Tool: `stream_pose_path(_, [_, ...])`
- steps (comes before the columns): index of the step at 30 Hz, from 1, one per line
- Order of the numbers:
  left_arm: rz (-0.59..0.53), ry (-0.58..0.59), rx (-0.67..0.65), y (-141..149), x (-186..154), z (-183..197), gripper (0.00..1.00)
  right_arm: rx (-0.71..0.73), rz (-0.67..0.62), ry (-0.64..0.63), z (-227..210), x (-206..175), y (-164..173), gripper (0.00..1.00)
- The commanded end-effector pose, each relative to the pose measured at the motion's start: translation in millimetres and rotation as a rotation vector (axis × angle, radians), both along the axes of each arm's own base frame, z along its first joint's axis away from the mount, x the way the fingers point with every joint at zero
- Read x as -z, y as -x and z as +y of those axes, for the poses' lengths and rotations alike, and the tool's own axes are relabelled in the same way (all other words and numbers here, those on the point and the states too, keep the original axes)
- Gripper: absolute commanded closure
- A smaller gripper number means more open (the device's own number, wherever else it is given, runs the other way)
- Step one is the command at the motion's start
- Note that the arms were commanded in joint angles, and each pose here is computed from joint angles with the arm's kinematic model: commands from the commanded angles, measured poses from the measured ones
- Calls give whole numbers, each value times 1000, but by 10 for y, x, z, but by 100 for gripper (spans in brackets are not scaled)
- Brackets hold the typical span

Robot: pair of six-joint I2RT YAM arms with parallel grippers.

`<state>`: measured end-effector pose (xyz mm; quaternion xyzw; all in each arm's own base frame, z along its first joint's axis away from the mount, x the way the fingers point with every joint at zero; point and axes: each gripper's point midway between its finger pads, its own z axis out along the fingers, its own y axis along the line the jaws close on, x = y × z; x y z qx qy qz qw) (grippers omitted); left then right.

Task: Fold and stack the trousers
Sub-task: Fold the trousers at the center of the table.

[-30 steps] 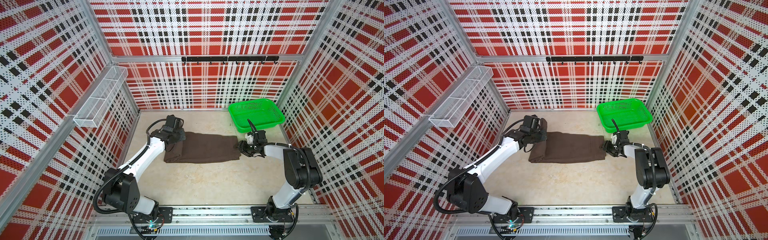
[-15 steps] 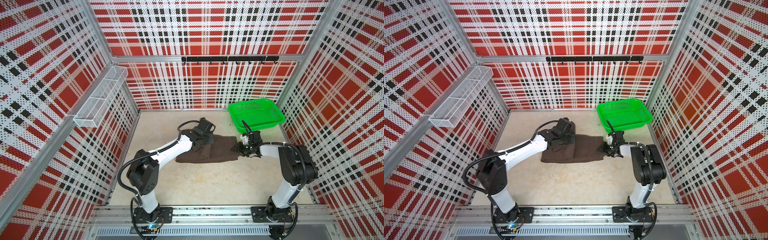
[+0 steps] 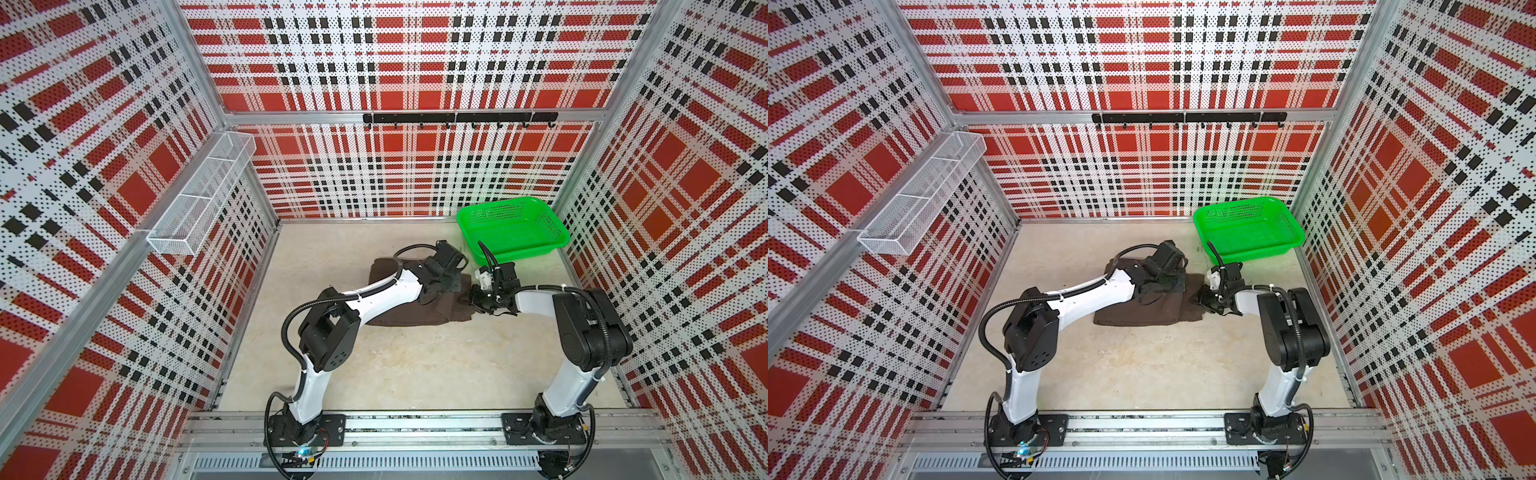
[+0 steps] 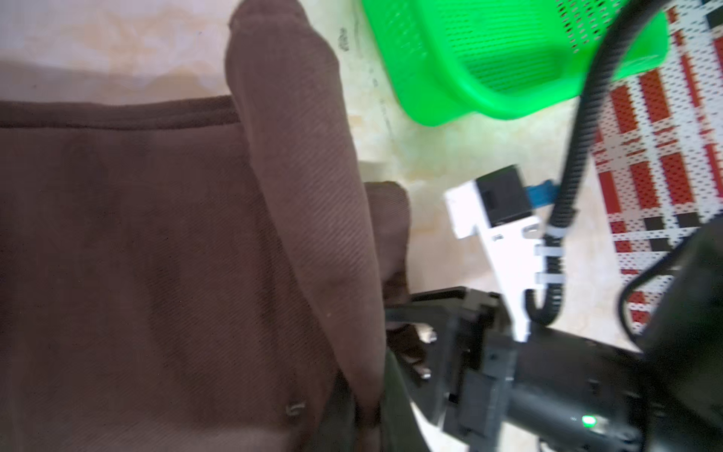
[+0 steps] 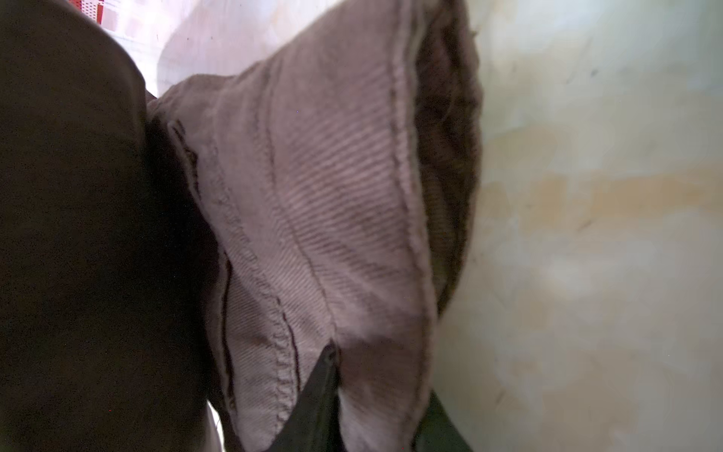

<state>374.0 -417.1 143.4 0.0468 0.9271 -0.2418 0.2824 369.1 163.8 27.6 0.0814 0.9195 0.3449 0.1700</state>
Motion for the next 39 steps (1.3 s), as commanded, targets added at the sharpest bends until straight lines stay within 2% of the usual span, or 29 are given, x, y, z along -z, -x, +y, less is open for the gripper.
stream_pose_path(1, [-42, 50, 22, -41, -174, -210, 100, -18, 47, 7, 52, 142, 129, 73])
stream_pose_path(12, [5, -9, 24, -139, 209, -251, 99, 4, -3, 53, -22, -67, 67, 69])
stream_pose_path(14, [7, -11, 19, -159, 225, -232, 93, 10, -19, 66, -48, -139, 49, 66])
stream_pose_path(16, [5, -7, 18, -173, 206, -225, 84, 18, -35, 88, -85, -217, 33, 57])
stream_pose_path(18, [-1, 1, 21, -180, 150, -219, 67, 33, -59, 120, -142, -320, 13, 47])
stream_pose_path(21, [-18, 17, 33, -163, 14, -216, 55, 75, -101, 179, -278, -512, -19, 38])
stream_pose_path(23, [-41, 38, 37, -150, -147, -205, 45, 113, -128, 215, -386, -656, -41, 33])
stream_pose_path(27, [-125, 97, 15, -164, -660, -51, 34, 142, -212, 283, -549, -998, -65, 30])
stream_pose_path(30, [-192, 119, -23, -201, -1025, 180, 27, 153, -263, 286, -576, -1261, -81, 28])
stream_pose_path(33, [-211, 114, -60, -250, -1115, 447, 23, 132, -286, 245, -495, -1409, -105, 30])
stream_pose_path(36, [-173, 105, -94, -328, -885, 730, 23, 91, -309, 185, -310, -1462, -158, 35])
stream_pose_path(39, [-116, 101, -121, -366, -516, 982, 23, 41, -282, 120, -104, -1344, -214, 43])
